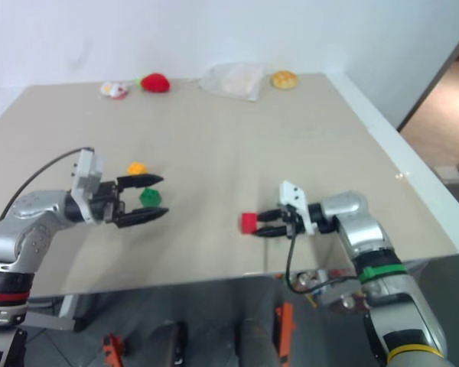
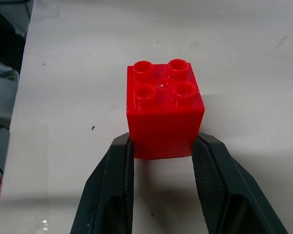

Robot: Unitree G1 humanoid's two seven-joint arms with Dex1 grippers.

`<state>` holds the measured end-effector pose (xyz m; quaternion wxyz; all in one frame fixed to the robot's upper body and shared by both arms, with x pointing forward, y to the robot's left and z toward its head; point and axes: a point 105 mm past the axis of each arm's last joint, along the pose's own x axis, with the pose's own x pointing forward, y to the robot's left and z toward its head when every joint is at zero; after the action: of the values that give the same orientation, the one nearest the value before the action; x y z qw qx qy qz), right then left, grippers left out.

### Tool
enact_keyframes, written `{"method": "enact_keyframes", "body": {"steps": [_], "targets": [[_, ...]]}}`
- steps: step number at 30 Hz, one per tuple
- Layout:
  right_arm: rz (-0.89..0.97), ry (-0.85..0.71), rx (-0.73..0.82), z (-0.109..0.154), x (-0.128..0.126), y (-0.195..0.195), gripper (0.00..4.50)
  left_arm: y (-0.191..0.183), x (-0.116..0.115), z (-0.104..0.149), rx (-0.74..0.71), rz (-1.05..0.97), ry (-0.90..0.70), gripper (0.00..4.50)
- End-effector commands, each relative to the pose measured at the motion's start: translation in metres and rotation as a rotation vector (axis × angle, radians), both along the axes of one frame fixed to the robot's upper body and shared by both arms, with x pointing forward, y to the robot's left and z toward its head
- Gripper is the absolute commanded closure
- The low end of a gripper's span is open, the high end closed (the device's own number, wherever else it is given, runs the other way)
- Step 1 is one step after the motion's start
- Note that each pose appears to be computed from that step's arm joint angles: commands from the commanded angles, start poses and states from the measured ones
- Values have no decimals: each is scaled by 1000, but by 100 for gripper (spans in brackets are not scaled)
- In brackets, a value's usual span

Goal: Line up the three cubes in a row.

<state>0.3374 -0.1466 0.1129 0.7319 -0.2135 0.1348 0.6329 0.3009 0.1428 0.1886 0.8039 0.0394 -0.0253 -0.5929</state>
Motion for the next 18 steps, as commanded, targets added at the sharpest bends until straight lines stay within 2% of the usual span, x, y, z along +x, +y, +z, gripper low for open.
{"method": "enact_keyframes", "body": {"steps": [1, 9, 13, 18], "targets": [[26, -67, -11, 18, 11, 1, 335, 0, -3, 6, -6, -6, -31, 0], [66, -90, 15, 35, 24, 11, 335, -5, -7, 3, -28, 0, -22, 0], [106, -60, -12, 27, 19, 11, 335, -5, -8, 3, -33, 6, -21, 0], [83, -73, -80, 10, 26, 9, 335, -4, -9, 5, -44, 14, -21, 0]]}}
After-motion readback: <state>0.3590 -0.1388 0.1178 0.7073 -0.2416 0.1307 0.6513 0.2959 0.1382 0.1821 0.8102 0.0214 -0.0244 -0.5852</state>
